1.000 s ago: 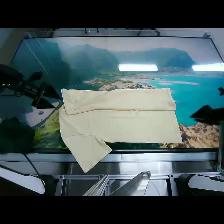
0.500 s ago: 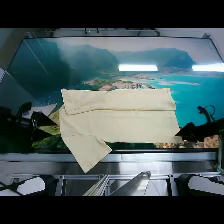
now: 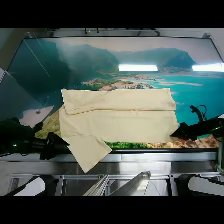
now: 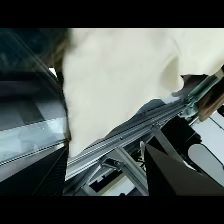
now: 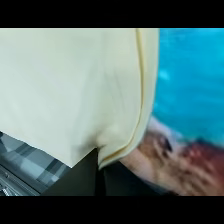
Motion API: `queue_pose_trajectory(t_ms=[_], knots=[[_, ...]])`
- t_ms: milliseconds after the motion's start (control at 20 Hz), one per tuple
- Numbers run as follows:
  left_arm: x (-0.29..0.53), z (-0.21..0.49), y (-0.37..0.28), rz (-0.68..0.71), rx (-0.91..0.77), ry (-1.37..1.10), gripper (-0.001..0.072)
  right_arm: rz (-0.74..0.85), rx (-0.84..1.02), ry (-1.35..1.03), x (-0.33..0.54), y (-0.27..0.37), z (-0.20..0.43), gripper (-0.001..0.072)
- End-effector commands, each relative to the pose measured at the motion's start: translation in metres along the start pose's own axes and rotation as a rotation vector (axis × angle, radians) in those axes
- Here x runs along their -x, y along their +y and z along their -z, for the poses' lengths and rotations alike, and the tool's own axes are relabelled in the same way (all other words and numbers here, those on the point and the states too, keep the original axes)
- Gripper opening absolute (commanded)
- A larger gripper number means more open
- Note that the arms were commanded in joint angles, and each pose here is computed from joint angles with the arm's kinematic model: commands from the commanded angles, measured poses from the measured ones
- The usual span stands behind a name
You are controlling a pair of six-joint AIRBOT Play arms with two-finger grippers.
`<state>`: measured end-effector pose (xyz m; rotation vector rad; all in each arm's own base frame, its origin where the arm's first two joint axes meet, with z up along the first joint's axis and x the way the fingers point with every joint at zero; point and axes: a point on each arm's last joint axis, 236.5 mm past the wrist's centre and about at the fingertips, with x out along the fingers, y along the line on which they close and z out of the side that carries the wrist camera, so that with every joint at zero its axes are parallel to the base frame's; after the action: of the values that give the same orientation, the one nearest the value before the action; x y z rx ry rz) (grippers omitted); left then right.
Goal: Fold the shirts.
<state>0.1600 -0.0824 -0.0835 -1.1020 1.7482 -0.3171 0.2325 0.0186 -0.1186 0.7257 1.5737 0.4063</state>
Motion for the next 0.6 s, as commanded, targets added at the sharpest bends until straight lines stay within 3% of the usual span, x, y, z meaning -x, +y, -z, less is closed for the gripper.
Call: queue_pose_trajectory(t_ms=[0, 450, 500, 550], knots=[[-0.024, 0.003, 0.012, -0.080, -0.002, 0.001, 0.0490, -0.029, -0.006, -0.022, 0.000, 0.008, -0.005, 0.0016], [-0.065, 0.004, 0.002, -0.209, -0.142, 0.011, 0.0487, -0.083, -0.018, -0.017, 0.000, 0.020, -0.004, 0.0015], [-0.069, 0.005, -0.004, -0.194, -0.150, 0.013, 0.0383, -0.096, -0.020, -0.016, 0.001, 0.023, -0.004, 0.0016], [-0.070, 0.006, -0.009, -0.185, -0.162, 0.018, 0.0108, -0.108, -0.031, -0.017, 0.001, 0.026, -0.005, 0.0015]])
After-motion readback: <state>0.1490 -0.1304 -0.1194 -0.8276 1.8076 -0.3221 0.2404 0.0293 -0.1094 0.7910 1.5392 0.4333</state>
